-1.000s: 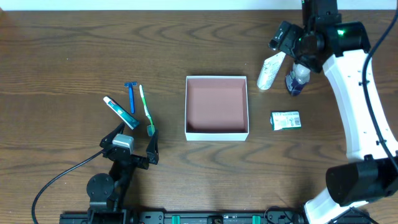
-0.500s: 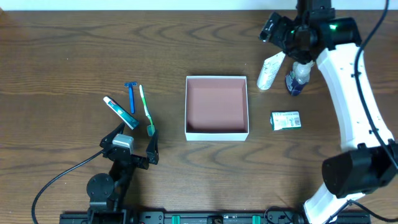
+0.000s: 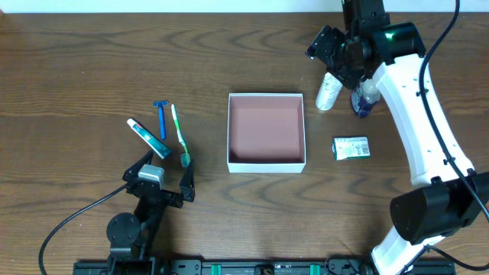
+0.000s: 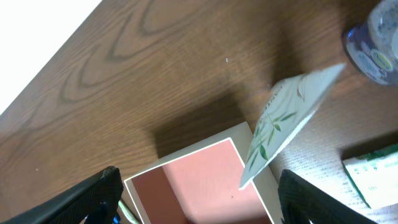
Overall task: Pack container
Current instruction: 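Lower the right gripper and grasp the Pantene tube's top end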
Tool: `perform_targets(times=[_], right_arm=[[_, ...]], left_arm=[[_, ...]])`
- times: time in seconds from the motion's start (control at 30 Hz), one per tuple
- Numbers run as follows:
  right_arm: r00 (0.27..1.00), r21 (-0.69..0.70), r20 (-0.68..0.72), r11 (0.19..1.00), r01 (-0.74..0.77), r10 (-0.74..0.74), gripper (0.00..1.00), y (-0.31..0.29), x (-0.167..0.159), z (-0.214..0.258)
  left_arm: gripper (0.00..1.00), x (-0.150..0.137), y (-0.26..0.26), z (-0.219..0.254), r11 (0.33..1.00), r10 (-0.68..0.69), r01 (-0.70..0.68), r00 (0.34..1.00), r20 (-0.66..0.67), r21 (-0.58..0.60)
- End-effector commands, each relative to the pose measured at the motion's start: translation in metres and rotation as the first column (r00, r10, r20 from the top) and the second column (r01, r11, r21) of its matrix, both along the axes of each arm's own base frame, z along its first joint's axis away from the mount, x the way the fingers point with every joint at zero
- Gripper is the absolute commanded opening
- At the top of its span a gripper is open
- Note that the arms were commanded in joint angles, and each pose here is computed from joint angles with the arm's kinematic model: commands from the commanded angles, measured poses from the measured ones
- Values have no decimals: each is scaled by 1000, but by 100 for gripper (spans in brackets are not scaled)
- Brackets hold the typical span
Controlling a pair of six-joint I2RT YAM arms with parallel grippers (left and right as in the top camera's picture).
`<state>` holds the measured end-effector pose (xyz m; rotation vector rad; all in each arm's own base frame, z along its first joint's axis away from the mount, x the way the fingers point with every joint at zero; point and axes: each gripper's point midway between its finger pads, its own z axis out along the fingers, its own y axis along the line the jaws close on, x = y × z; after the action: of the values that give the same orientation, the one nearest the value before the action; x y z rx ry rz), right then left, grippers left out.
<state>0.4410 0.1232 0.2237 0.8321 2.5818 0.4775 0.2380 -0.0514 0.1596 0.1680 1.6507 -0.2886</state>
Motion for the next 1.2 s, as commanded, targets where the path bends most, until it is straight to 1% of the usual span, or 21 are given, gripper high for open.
perform_targets(times=[0.0, 0.13, 0.23, 0.37, 0.57, 0.73, 0.93, 1.03, 1.07, 1.17], right_arm=[[998, 1, -16, 998, 59, -59, 83, 1, 3, -4], [996, 1, -42, 996, 85, -85, 83, -1, -2, -7], [989, -32, -65, 991, 132, -134, 82, -10, -7, -11], [985, -74, -62, 985, 155, -160, 83, -19, -5, -14], [980, -139, -50, 973, 185, -193, 79, -31, 2, -24], [978, -146, -59, 971, 190, -200, 74, -32, 8, -34], [979, -141, -46, 971, 192, -200, 64, -31, 15, -38], [978, -152, -38, 968, 198, -206, 53, -33, 17, -37], [978, -153, -38, 968, 199, -207, 47, -33, 16, -37], [978, -155, -38, 968, 199, -207, 36, -34, 16, -37]], left_arm=[[98, -1, -4, -16, 1000, -20, 20, 999, -46, -1], [98, -1, -4, -16, 1000, -20, 20, 999, -46, -1], [98, -1, -4, -16, 1000, -20, 20, 999, -46, -1], [98, -1, -4, -16, 1000, -20, 20, 999, -46, -1], [98, -1, -4, -16, 1000, -20, 20, 999, -46, -1], [98, -1, -4, -16, 1000, -20, 20, 999, -46, -1], [98, -1, -4, -16, 1000, -20, 20, 999, -46, -1], [98, -1, -4, -16, 1000, -20, 20, 999, -46, -1], [98, -1, -4, -16, 1000, -20, 20, 999, -46, -1], [98, -1, -4, -16, 1000, -20, 20, 999, -46, -1]])
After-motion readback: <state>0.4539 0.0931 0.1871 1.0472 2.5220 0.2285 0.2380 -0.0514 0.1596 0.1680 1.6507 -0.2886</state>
